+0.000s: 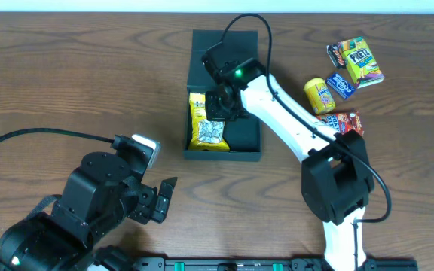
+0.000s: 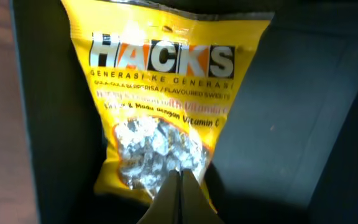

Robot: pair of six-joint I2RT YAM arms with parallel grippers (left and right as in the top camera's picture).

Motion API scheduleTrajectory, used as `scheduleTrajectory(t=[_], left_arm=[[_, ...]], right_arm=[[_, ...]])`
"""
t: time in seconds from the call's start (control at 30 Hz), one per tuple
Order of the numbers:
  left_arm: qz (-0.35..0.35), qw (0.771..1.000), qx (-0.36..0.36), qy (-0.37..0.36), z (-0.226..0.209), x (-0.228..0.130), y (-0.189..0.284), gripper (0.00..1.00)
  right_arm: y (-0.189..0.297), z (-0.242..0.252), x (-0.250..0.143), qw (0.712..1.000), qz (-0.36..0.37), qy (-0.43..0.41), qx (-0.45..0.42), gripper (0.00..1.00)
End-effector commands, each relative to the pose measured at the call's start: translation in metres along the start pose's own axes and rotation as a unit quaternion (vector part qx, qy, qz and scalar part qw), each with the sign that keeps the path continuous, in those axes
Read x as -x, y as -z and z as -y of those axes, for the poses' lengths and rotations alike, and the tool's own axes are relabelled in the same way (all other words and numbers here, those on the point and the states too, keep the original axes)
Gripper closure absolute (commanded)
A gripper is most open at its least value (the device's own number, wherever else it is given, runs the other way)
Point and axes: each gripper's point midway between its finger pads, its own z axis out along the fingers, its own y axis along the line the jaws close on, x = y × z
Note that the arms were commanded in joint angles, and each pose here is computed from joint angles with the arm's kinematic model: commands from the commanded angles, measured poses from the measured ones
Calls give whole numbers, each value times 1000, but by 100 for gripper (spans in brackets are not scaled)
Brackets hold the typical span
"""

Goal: Pack container
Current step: 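Open the right gripper and withdraw it back to the snacks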

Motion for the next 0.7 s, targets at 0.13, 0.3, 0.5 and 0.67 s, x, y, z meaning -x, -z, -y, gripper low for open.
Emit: scheduleTrajectory(t=[0.13,0.3,0.5,0.67], left_arm=[[7,1000,1,3,0,3,4,5],[7,1000,1,3,0,3,4,5],[7,1000,1,3,0,3,4,5],[7,1000,1,3,0,3,4,5]], right_arm=[[-28,9,-4,999,16,24,-15,98],[-41,12,-8,999,19,25,-13,99],[-57,14,-18,999,13,34,-1,98],[-59,14,-20,999,12,52,3,99]])
